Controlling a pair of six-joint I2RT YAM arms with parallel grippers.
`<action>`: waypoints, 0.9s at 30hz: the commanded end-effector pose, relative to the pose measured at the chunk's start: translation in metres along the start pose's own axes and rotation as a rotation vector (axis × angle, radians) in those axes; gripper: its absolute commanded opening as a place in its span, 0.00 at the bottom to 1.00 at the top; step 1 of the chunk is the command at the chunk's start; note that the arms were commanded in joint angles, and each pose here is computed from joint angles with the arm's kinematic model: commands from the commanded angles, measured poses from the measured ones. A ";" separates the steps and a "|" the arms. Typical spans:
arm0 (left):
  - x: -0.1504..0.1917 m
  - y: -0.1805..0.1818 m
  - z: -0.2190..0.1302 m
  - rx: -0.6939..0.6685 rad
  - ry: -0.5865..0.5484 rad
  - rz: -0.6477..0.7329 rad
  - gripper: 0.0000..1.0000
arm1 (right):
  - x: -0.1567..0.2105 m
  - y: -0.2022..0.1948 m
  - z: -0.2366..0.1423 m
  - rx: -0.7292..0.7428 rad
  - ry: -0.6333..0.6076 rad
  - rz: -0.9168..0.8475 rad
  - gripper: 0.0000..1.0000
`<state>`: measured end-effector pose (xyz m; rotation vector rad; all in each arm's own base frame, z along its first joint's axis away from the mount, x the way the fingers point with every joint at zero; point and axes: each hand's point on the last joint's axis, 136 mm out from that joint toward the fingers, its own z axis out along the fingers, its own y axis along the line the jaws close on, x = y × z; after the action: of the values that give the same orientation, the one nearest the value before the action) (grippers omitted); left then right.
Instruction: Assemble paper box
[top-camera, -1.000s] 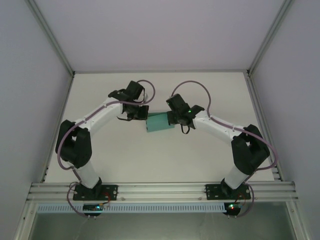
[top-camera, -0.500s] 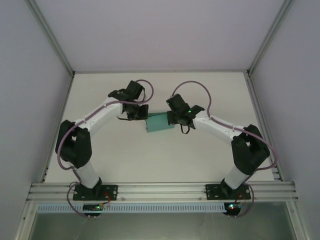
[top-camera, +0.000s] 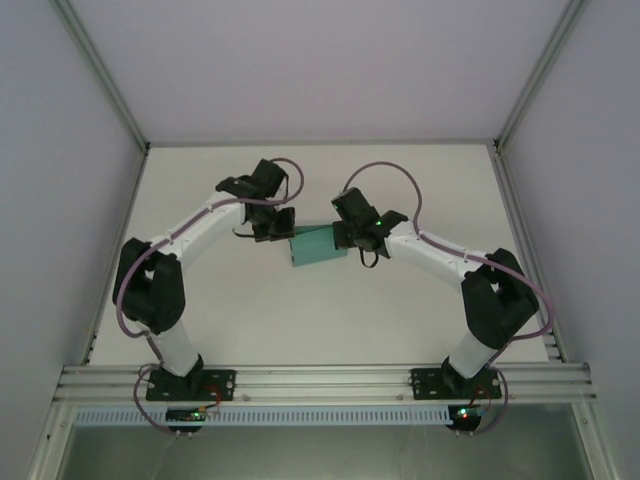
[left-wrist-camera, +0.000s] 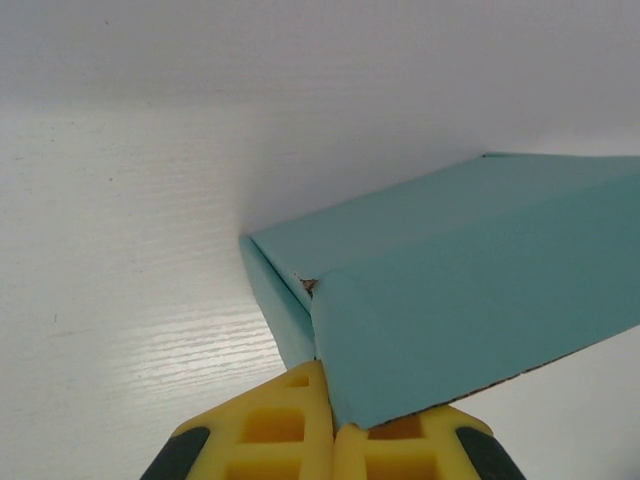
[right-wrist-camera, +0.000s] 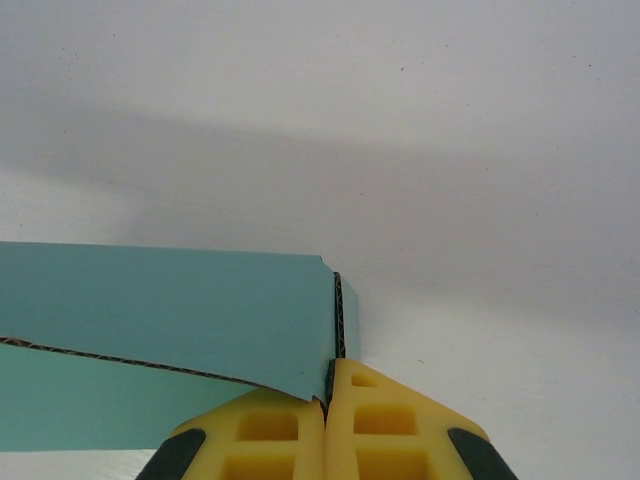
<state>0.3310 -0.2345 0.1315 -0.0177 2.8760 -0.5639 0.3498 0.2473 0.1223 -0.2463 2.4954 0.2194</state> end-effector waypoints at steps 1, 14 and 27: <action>0.009 -0.010 0.009 0.049 0.023 -0.049 0.00 | 0.087 -0.012 0.023 0.043 0.306 -0.028 0.00; 0.076 0.026 0.064 -0.243 -0.011 0.015 0.00 | 0.085 -0.019 0.027 0.086 0.270 -0.001 0.00; 0.098 0.048 0.097 -0.384 -0.043 0.100 0.00 | 0.020 -0.003 -0.005 -0.145 0.058 0.046 0.41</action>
<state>0.3348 -0.2547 0.1076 -0.1118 2.4772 -0.2153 0.3561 0.2352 0.1276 -0.1515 2.4535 0.3172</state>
